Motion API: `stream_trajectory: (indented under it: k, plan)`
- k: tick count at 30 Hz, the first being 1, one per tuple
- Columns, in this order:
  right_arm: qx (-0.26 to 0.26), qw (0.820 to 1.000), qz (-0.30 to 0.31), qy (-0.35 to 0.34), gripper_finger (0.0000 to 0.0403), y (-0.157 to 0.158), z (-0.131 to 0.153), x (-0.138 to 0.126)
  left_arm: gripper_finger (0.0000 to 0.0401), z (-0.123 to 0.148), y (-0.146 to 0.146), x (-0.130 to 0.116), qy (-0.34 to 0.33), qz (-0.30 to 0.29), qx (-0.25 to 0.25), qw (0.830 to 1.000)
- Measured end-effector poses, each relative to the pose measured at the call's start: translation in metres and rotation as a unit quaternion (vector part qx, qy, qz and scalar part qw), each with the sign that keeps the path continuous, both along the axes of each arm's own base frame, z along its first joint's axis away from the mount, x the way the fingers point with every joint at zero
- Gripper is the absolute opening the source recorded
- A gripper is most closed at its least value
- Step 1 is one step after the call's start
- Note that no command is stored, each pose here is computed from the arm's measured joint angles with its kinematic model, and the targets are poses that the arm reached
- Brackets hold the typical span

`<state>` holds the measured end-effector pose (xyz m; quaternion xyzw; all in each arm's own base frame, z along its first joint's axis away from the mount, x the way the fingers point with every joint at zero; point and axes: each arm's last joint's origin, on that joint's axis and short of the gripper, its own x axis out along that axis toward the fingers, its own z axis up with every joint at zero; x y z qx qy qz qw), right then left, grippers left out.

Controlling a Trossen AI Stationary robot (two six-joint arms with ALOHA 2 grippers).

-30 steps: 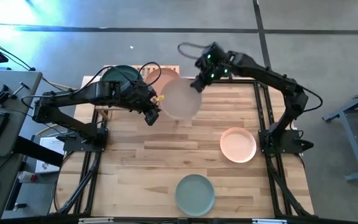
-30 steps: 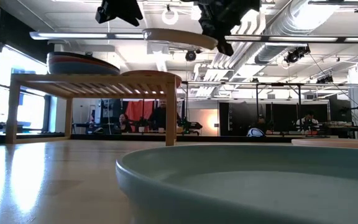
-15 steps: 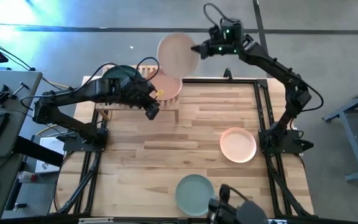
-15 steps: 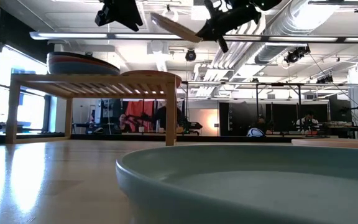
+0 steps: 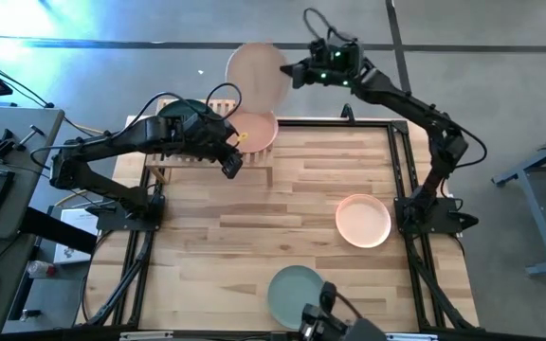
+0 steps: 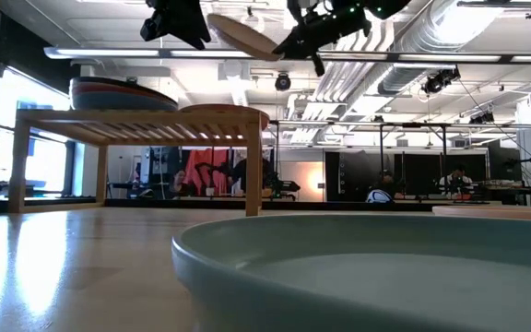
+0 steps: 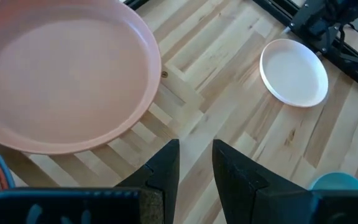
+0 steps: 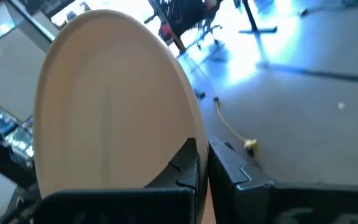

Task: Place and stack plates onto a shelf
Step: Stack the gray plate on the top of the brown plate

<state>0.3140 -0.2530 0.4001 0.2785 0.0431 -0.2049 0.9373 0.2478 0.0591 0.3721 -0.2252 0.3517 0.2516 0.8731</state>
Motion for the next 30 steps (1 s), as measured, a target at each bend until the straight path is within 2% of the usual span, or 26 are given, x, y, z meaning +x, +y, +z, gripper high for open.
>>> stream_trajectory:
  k: [7,15,23,30]
  plan:
    - [0.050,0.999,0.009,0.012,0.0000,0.000,-0.018,0.014,0.0086,0.004,-0.003,-0.015,0.017,0.000,-0.004,1.000]
    - [0.114,0.992,0.013,0.048,0.0000,0.004,-0.036,0.022,0.0086,0.019,-0.002,-0.041,-0.007,0.015,0.004,1.000]
    - [0.111,0.990,-0.012,0.087,0.0000,0.020,-0.043,0.032,0.0086,0.029,0.000,-0.059,-0.029,0.020,0.022,0.999]
    - [0.124,0.985,-0.005,0.116,0.0000,0.029,-0.061,0.048,0.0086,0.030,0.000,-0.061,-0.028,0.013,0.030,0.999]
